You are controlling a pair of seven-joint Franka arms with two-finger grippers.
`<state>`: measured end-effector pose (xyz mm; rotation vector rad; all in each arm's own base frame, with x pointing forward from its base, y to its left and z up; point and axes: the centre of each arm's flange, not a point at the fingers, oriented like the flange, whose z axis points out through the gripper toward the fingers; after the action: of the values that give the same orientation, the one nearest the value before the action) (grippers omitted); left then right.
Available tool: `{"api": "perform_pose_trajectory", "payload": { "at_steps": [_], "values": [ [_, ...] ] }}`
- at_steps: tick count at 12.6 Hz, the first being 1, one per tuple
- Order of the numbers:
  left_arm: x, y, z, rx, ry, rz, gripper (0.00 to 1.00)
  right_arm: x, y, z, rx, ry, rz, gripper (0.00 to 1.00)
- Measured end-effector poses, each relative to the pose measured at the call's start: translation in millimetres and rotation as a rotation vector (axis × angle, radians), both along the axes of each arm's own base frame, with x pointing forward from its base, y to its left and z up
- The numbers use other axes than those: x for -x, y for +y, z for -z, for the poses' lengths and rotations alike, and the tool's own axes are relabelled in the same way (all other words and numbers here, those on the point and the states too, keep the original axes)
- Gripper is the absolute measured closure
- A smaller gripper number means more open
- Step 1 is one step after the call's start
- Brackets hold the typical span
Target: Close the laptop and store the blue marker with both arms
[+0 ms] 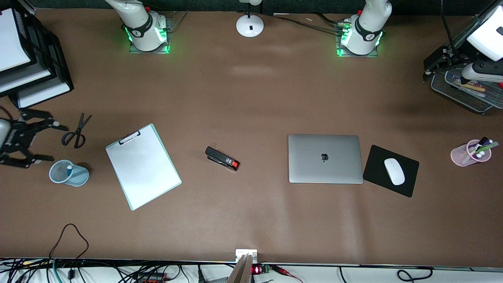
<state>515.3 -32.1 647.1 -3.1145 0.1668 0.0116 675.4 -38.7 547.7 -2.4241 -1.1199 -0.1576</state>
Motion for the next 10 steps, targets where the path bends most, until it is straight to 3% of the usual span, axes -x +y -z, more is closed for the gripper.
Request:
{"api": "perform_pose_trajectory", "payload": {
  "at_steps": [4,10],
  "values": [
    [0,0,0,0.0,-0.002,-0.001,0.0,30,48,-16,0.136,0.211,0.33,0.0],
    [0,0,4,0.0,0.007,-0.002,0.0,49,90,-2,0.469,0.349,0.687,0.0]
  ]
}}
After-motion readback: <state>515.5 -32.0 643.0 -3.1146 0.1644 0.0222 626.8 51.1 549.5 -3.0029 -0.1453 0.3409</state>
